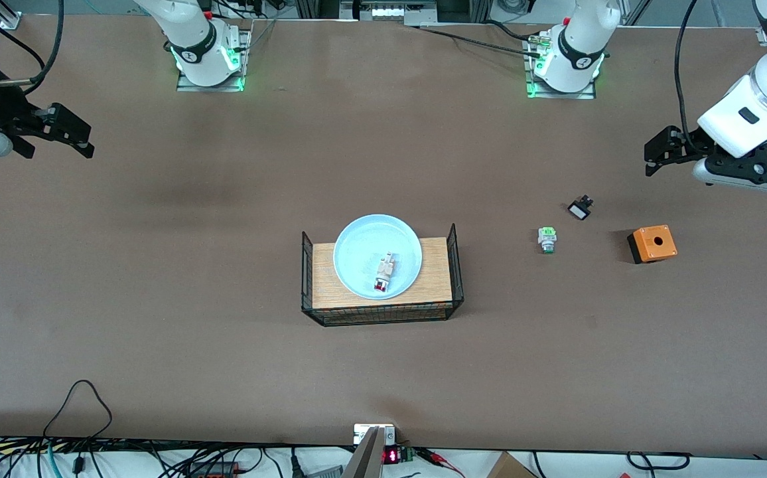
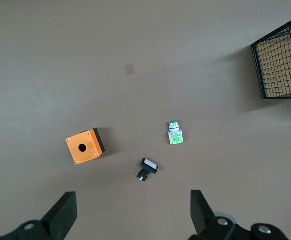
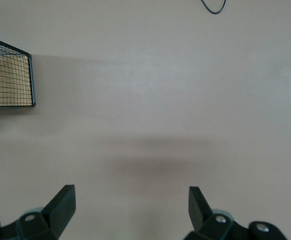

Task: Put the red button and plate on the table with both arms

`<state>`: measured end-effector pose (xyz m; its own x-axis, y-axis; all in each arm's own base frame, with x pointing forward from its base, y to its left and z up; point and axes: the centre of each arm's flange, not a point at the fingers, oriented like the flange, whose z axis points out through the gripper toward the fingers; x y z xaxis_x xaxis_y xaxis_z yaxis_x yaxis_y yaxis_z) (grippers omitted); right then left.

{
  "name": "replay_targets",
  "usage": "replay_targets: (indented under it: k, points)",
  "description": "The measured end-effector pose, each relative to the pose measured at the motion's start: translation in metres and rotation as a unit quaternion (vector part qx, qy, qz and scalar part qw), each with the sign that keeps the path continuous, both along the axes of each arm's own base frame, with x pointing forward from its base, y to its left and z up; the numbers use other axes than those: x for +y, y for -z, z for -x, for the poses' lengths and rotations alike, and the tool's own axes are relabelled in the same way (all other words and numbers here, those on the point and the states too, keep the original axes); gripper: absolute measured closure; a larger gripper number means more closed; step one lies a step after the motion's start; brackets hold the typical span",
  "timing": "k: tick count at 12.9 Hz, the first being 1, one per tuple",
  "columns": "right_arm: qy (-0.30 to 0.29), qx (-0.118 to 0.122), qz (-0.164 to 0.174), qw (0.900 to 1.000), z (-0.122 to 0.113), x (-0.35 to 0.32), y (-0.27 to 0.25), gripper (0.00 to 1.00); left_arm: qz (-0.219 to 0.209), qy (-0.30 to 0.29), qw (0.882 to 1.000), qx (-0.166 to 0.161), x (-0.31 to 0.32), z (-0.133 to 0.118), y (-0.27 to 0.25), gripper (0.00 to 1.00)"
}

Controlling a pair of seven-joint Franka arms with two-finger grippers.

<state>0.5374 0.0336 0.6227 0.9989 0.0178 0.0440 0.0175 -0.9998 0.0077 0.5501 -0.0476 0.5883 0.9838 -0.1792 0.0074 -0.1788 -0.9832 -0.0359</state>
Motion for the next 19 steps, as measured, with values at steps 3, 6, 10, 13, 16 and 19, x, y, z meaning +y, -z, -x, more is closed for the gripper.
replay_targets:
  k: [3,6,10,13,16,19]
  points:
    - [0.000,0.001,0.000,1.000,0.000,0.000,0.001,0.00,0.000,0.000,1.000,0.000,0.000,0.000,0.000,0.00]
    - [0.000,0.003,0.000,1.000,-0.002,0.000,0.003,0.00,0.000,-0.001,1.000,0.000,0.001,0.000,0.000,0.00]
    - [0.000,0.008,0.000,1.000,-0.005,0.000,0.009,0.00,0.000,-0.001,1.000,0.000,0.001,0.000,0.000,0.00]
    - [0.000,0.010,-0.002,1.000,-0.006,0.001,0.011,0.00,0.000,-0.001,1.000,0.000,0.001,0.000,0.000,0.00]
    - [-0.002,0.009,-0.005,1.000,-0.008,0.001,0.012,0.00,0.000,-0.001,1.000,0.000,0.001,0.000,0.000,0.00]
    - [-0.003,0.014,-0.004,1.000,-0.020,-0.003,0.029,0.00,0.000,-0.001,1.000,0.000,0.001,0.000,0.000,0.00]
